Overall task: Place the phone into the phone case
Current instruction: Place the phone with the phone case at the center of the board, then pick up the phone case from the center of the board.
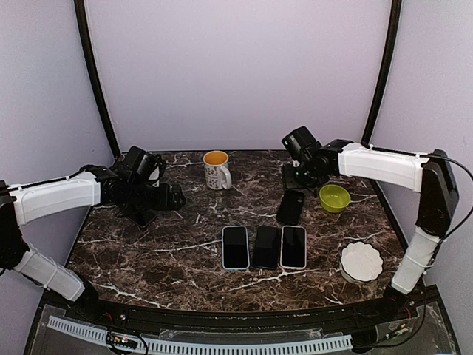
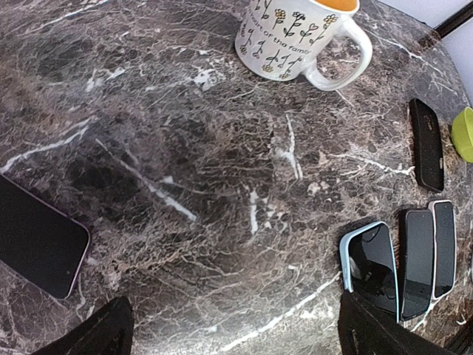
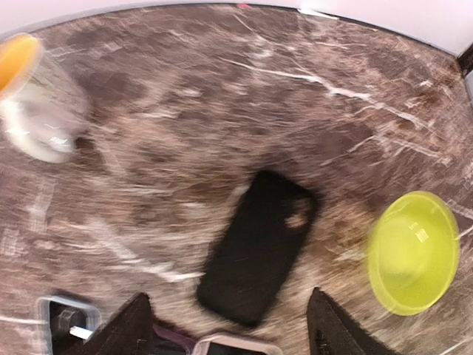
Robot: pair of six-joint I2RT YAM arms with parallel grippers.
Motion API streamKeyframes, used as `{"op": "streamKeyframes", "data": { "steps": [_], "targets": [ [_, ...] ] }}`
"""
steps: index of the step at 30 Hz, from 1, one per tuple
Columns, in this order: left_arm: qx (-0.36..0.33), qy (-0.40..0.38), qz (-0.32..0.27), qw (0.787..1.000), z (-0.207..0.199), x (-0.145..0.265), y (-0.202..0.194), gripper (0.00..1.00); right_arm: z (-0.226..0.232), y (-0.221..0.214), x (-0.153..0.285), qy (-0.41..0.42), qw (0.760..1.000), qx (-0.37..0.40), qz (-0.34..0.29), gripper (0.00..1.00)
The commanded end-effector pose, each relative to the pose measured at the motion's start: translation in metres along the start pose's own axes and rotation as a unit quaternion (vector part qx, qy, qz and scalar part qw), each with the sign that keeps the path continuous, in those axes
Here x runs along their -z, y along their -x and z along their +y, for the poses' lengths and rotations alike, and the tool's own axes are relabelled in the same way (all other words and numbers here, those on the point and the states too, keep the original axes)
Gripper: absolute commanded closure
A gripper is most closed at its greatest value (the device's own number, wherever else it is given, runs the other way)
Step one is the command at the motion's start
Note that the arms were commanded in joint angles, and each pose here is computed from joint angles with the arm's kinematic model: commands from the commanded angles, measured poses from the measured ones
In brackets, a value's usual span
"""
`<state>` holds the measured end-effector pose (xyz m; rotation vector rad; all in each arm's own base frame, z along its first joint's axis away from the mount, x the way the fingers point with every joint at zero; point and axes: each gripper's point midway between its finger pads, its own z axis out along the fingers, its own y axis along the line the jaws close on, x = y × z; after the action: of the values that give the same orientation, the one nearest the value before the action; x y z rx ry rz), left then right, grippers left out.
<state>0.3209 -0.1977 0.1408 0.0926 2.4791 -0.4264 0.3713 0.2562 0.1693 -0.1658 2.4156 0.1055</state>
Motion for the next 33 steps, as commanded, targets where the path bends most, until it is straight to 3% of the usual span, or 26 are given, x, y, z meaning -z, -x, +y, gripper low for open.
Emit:
{"op": "streamKeyframes", "data": {
  "steps": [1,3,8,12,20,22,26,33],
  "targets": [
    [0.025,0.045,0.000,0.999,0.020,0.017,-0.006,0.01,-0.055,-0.003,-0.050,-0.091,0.995,0.015,0.034,0.46],
    [0.031,0.057,0.004,0.998,0.027,0.020,-0.012,0.01,-0.070,-0.006,-0.070,-0.104,0.993,0.008,0.051,0.54],
    [0.034,0.066,0.015,0.997,0.036,0.022,-0.028,0.01,-0.087,-0.027,-0.104,-0.105,0.990,-0.010,0.095,0.55],
    [0.015,0.051,0.030,0.998,0.034,0.018,-0.041,0.03,-0.079,-0.048,-0.121,-0.076,0.989,-0.025,0.126,0.56],
    [-0.023,0.025,0.074,0.997,0.025,-0.001,-0.062,0.12,-0.065,-0.077,-0.136,-0.034,0.985,-0.044,0.162,0.70],
    [-0.035,0.022,0.079,0.996,0.021,-0.005,-0.067,0.14,-0.066,-0.077,-0.139,-0.039,0.985,-0.040,0.166,0.77],
    [-0.072,0.013,0.091,0.993,0.003,-0.012,-0.080,0.16,-0.065,-0.073,-0.140,-0.038,0.985,-0.032,0.168,1.00],
    [-0.144,-0.002,0.127,0.981,-0.033,-0.036,-0.102,0.22,-0.058,-0.032,-0.119,-0.020,0.992,-0.025,0.119,1.00]
  ]
}}
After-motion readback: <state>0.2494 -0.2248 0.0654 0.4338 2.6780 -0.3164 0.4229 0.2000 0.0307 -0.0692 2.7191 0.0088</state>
